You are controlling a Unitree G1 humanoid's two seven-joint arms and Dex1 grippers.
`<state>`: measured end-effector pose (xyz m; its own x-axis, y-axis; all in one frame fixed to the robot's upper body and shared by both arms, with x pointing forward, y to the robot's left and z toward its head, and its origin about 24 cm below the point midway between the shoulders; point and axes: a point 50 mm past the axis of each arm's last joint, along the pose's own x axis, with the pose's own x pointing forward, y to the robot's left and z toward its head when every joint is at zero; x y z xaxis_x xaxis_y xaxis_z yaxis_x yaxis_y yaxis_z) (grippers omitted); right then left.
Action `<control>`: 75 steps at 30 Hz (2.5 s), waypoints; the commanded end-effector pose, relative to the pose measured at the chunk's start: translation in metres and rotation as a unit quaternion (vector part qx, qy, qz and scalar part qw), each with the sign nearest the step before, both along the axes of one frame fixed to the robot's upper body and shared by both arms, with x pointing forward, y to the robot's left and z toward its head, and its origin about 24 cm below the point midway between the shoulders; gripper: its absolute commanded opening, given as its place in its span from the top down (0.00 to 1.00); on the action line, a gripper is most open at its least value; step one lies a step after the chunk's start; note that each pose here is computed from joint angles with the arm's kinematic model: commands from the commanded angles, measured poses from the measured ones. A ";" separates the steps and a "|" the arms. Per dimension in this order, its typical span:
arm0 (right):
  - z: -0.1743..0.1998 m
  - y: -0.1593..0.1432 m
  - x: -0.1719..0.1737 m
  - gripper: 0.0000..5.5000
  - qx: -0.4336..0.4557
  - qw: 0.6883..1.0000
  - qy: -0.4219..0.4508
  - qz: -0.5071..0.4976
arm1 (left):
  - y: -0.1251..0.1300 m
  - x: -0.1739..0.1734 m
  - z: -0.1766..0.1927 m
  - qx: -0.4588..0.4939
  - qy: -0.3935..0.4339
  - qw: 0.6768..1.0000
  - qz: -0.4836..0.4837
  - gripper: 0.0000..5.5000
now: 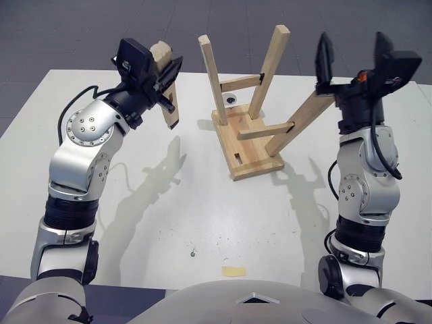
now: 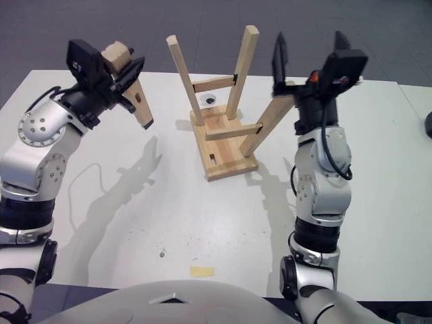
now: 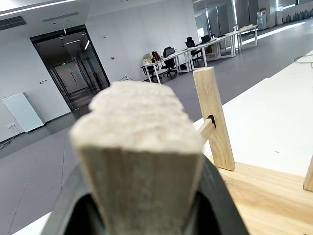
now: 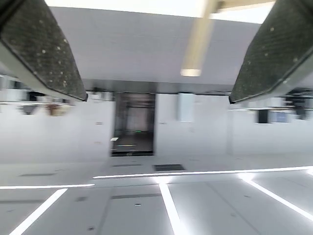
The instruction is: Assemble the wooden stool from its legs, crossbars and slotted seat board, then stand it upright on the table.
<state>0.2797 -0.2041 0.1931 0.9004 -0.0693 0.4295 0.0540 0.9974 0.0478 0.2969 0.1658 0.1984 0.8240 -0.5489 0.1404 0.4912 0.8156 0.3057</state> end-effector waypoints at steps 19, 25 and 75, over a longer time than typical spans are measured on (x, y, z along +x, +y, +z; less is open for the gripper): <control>-0.042 0.001 0.005 0.02 -0.037 0.975 0.169 0.141 | -0.003 -0.004 -0.004 -0.014 -0.001 1.000 -0.001 0.81; -0.041 0.023 -0.010 0.02 -0.043 0.956 0.161 0.243 | 0.011 -0.002 -0.001 -0.009 -0.002 1.000 0.024 0.81; -0.041 0.048 -0.046 0.61 -0.102 0.836 0.147 0.519 | 0.010 -0.026 -0.009 -0.254 0.124 0.957 0.059 0.81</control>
